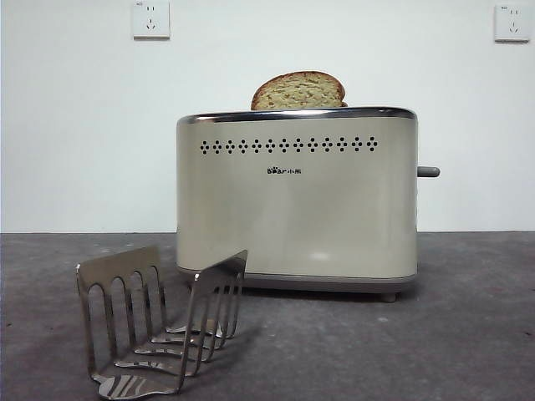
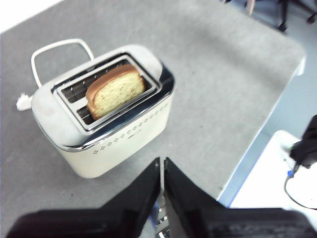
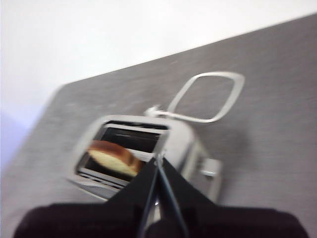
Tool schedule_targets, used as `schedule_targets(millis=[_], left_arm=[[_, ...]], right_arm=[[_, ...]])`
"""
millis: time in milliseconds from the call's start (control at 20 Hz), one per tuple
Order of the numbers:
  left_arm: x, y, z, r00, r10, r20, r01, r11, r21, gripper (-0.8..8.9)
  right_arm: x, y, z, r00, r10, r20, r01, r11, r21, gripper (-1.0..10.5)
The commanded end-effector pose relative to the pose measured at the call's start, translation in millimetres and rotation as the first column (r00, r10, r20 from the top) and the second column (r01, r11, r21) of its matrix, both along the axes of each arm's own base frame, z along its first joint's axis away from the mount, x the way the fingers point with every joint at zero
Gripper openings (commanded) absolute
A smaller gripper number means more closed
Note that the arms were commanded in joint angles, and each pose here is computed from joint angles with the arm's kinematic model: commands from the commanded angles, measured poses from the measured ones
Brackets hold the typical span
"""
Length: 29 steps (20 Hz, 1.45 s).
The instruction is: Pick up a slice of bread from the rack,put the bread on the toaster,press the button
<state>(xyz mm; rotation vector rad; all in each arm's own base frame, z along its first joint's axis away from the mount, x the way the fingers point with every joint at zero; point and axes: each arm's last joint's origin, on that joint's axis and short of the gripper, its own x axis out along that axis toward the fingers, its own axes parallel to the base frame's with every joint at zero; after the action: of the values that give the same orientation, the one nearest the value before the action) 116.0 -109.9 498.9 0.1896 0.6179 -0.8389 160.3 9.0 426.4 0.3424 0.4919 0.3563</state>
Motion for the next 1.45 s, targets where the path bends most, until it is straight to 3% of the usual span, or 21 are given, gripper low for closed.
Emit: schedule_targets(millis=[50,300,650,1150,1450], left_arm=[[-7,6,4,1.0,0.002,0.014,-0.001,1.0,-0.023,0.17],[-13,12,6,1.0,0.002,0.031,-0.001,0.999,-0.037,0.17],[-7,7,4,1.0,0.002,0.017,-0.002,1.0,-0.024,0.17],[15,-13,-7,0.999,0.003,-0.039,-0.002,1.0,0.028,0.17],[25,-8,-9,0.999,0.038,-0.018,-0.037,0.998,0.059,0.18]], right_arm=[[-18,-2,20,0.998,-0.058,0.022,0.06,0.991,-0.123,0.0],[-49,-5,46,0.986,-0.168,-0.004,0.164,0.969,-0.186,0.0],[-62,-11,55,0.939,-0.345,-0.016,0.326,0.901,-0.285,0.0],[-41,-12,41,0.911,-0.372,-0.177,0.293,0.888,-0.355,0.0],[-1,-13,28,0.887,-0.371,-0.276,0.253,0.889,-0.383,0.0]])
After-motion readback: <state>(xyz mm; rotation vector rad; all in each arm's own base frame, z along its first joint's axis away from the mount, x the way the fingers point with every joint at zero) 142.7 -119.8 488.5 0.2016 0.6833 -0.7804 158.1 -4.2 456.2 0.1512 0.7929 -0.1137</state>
